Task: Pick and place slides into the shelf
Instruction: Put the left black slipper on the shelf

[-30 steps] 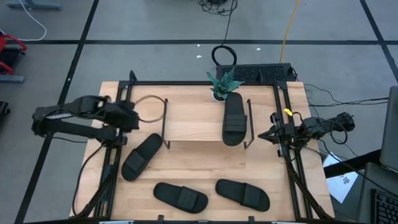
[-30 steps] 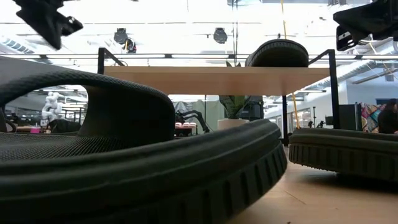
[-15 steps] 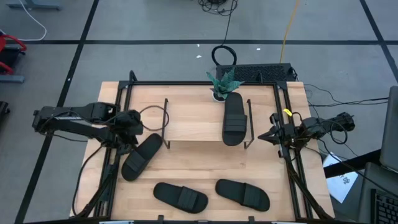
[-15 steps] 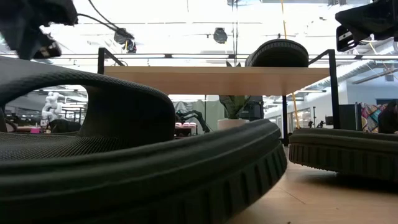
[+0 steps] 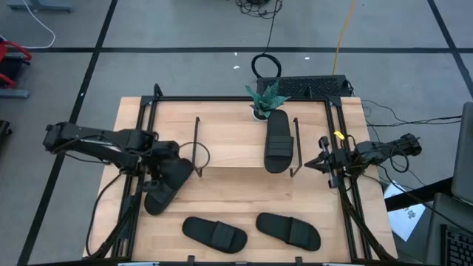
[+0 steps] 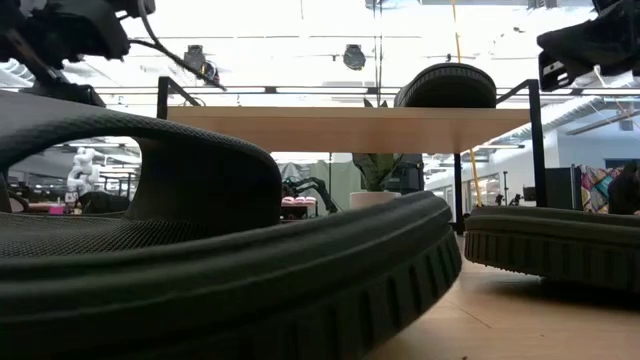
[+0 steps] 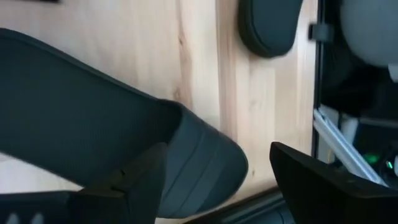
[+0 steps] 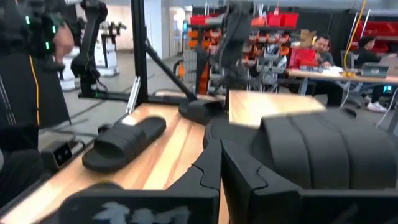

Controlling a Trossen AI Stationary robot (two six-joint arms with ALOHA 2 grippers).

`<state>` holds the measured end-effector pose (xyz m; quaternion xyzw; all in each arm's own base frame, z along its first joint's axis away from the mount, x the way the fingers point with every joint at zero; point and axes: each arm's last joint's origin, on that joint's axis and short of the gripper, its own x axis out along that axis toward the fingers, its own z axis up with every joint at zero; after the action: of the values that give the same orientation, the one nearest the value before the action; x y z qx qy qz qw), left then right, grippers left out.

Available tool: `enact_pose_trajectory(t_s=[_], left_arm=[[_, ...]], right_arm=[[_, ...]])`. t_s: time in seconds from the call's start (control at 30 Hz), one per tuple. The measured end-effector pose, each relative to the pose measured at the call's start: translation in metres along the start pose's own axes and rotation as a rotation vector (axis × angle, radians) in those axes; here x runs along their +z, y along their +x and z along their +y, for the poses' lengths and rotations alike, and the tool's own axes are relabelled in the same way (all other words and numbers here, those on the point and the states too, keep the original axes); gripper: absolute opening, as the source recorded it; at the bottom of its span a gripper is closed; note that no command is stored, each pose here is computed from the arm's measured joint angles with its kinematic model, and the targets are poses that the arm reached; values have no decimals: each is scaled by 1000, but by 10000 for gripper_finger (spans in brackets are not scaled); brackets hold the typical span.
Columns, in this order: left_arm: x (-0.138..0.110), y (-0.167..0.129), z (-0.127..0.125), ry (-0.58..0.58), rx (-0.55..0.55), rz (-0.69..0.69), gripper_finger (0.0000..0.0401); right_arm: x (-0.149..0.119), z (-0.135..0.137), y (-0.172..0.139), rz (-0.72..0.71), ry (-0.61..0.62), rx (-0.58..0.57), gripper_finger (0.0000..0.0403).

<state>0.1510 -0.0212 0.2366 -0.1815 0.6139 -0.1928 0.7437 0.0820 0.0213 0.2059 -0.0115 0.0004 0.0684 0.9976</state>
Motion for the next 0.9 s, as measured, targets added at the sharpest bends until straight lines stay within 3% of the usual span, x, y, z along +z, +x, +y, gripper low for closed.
enact_pose_trajectory(t_s=[0.3,0.9], left_arm=[[12,19,14,53,-12,140,289],[7,38,27,-17,-17,196,289]], right_arm=[[2,0,0,-19,-9,-1,0],[0,0,0,4,-6,0,0]])
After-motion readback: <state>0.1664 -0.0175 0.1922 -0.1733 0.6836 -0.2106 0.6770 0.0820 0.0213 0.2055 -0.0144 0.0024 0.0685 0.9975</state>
